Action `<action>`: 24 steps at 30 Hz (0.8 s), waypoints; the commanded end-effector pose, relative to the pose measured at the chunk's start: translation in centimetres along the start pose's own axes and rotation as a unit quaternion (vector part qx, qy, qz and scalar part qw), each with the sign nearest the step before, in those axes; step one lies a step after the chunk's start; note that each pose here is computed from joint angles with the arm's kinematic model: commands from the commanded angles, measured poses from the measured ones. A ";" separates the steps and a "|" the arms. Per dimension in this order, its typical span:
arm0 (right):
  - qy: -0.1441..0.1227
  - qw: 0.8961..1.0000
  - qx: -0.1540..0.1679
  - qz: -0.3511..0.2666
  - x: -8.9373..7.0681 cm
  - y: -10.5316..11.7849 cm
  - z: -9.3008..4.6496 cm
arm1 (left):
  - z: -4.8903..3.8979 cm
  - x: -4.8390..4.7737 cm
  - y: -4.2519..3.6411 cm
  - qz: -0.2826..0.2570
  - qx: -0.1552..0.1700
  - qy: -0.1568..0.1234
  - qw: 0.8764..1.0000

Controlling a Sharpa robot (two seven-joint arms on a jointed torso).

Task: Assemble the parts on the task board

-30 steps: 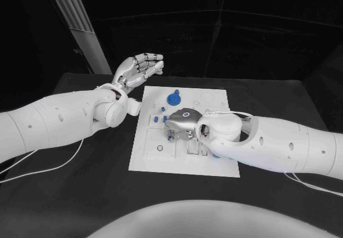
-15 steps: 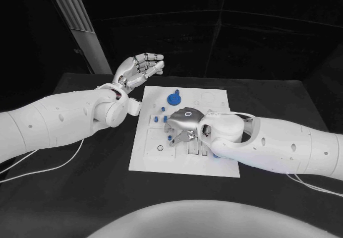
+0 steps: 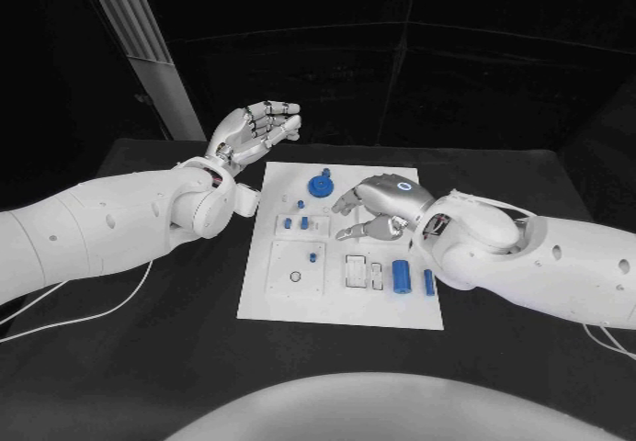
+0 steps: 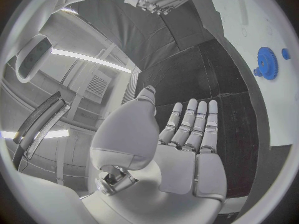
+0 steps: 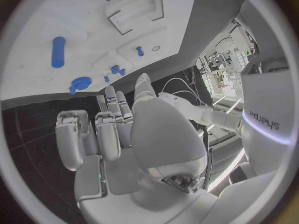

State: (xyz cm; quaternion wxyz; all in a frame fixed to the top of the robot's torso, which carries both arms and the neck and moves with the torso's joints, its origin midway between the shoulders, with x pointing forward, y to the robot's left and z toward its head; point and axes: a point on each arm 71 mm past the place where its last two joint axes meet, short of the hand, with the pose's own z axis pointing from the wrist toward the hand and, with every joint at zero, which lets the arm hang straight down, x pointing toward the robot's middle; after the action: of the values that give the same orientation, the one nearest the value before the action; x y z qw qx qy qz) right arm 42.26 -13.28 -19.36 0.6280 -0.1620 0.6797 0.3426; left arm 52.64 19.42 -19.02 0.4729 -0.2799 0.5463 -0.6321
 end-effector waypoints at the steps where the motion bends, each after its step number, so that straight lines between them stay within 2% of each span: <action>1: -0.029 0.998 0.019 0.061 -1.2 -1.3 -0.6 | -0.07 0.02 -1.20 -0.005 0.085 0.002 0.996; 9: 0.010 0.999 0.052 -0.011 -1.3 -3.9 -1.4 | -0.09 0.02 -1.13 -0.004 0.085 0.002 0.996; 16: 0.039 0.994 0.086 -0.047 -0.9 -4.7 -1.4 | -0.08 0.06 -1.11 -0.005 0.085 0.002 0.996; 24: 0.074 0.989 0.112 -0.060 -0.1 -5.0 -1.2 | -0.11 -0.01 -1.10 -0.004 0.084 0.001 0.996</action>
State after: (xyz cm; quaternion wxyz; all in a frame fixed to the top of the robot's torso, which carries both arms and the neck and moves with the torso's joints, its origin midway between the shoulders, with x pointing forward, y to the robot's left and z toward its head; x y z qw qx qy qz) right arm 44.54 -17.50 -20.22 0.6207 -0.1457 0.7292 0.2484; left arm 52.65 19.49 -19.22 0.4726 -0.2812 0.5471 -0.6310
